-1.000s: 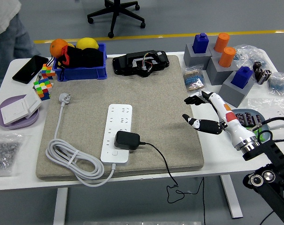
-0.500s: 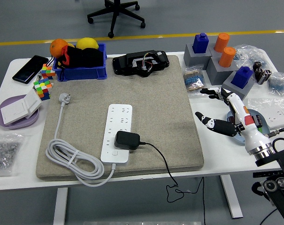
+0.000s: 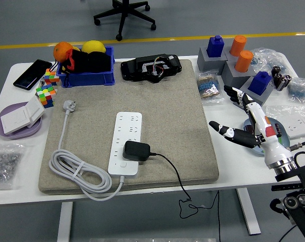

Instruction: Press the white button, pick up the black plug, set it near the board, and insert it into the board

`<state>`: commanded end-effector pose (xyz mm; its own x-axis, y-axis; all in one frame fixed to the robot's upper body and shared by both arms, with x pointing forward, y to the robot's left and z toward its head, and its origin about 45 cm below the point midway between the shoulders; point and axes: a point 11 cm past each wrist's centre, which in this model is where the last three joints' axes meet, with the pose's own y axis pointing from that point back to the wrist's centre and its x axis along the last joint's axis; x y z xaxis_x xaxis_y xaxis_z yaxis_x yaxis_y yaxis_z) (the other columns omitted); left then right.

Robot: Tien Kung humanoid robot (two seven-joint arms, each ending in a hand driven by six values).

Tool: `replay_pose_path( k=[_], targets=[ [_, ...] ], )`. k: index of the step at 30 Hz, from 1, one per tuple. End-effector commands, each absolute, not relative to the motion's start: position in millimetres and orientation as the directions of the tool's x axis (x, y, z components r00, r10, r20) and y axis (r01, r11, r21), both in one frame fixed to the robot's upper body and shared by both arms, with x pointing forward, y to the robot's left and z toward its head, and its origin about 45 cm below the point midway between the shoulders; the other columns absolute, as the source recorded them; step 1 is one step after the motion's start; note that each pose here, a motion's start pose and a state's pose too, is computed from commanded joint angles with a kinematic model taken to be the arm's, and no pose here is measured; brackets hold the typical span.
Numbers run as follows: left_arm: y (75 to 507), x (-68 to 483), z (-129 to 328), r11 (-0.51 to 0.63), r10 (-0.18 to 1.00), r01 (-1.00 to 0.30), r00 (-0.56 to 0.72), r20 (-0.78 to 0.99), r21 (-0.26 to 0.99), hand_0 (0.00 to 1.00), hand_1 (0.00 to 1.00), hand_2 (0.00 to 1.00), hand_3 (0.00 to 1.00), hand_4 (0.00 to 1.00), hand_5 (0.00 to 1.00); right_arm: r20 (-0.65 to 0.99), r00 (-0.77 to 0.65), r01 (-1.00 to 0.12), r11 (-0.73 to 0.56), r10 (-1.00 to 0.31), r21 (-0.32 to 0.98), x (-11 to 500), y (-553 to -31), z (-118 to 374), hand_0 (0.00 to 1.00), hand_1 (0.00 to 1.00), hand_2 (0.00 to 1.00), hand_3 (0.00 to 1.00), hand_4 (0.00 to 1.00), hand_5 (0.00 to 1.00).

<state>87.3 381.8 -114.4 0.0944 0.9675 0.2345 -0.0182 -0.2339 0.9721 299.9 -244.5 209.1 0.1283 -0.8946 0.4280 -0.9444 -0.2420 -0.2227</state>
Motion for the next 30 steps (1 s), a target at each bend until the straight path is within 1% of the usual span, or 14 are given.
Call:
replay_pose_path(
  k=[4,5,7,10,11,16,17,22,23,28,29,30],
  targets=[
    [382,87,-114,-0.234,0.967,-0.016,0.103,0.234,0.972,0.649,0.638,0.632,0.675,0.515,0.101,0.412,0.116,-0.943,-0.23,-0.904,-0.24,300,-245,211,0.909,0.906,0.874,0.89,0.939,0.355],
    [382,87,-114,-0.234,0.966,-0.016,0.105,0.235,0.972,0.65,0.638,0.632,0.674,0.515,0.102,0.409,0.114,-0.943,-0.229,-0.905,-0.242,300,-245,211,0.865,0.877,0.84,0.858,0.895,0.304],
    [384,89,-113,-0.237,0.965,-0.019,0.11,0.237,0.971,0.65,0.638,0.632,0.674,0.515,0.102,0.401,0.117,-0.944,-0.227,-0.908,-0.238,301,-245,211,0.865,0.877,0.84,0.858,0.895,0.304],
    [386,87,-113,-0.239,0.963,-0.013,0.121,0.239,0.971,0.65,0.638,0.632,0.674,0.515,0.102,0.368,0.133,-0.95,-0.225,-0.92,-0.219,300,-245,208,0.865,0.877,0.84,0.858,0.895,0.304],
    [387,85,-113,-0.24,0.963,-0.01,0.123,0.24,0.971,0.648,0.638,0.632,0.674,0.514,0.103,0.36,0.135,-0.951,-0.222,-0.923,-0.213,300,-246,207,0.82,0.838,0.8,0.835,0.887,0.291],
    [390,69,-115,-0.246,0.961,0.022,0.135,0.241,0.969,0.648,0.638,0.632,0.674,0.514,0.103,0.313,0.138,-0.965,-0.198,-0.94,-0.17,296,-247,199,0.82,0.838,0.8,0.835,0.887,0.291],
    [391,66,-116,-0.247,0.961,0.027,0.135,0.241,0.969,0.649,0.639,0.632,0.674,0.512,0.094,0.31,0.138,-0.967,-0.196,-0.941,-0.163,295,-247,197,0.788,0.821,0.765,0.822,0.878,0.276],
    [392,49,-118,-0.246,0.962,0.056,0.136,0.237,0.968,0.649,0.639,0.632,0.674,0.512,0.094,0.299,0.135,-0.975,-0.18,-0.945,-0.128,290,-248,190,0.788,0.821,0.765,0.822,0.878,0.276],
    [393,45,-118,-0.246,0.962,0.063,0.136,0.236,0.967,0.649,0.638,0.632,0.675,0.513,0.095,0.294,0.131,-0.978,-0.173,-0.947,-0.12,288,-249,188,0.768,0.788,0.745,0.801,0.856,0.255],
    [395,36,-118,-0.251,0.962,0.076,0.132,0.239,0.965,0.649,0.638,0.632,0.675,0.513,0.095,0.28,0.121,-0.983,-0.154,-0.952,-0.1,284,-251,183,0.768,0.788,0.745,0.801,0.856,0.255],
    [396,35,-118,-0.251,0.962,0.078,0.132,0.24,0.965,0.649,0.638,0.633,0.674,0.512,0.093,0.279,0.121,-0.983,-0.153,-0.953,-0.097,283,-251,182,0.743,0.745,0.709,0.77,0.835,0.239],
    [397,33,-118,-0.252,0.962,0.081,0.133,0.24,0.964,0.649,0.638,0.633,0.674,0.512,0.093,0.279,0.12,-0.984,-0.151,-0.953,-0.094,283,-251,181,0.743,0.745,0.709,0.77,0.835,0.239]
  ],
)
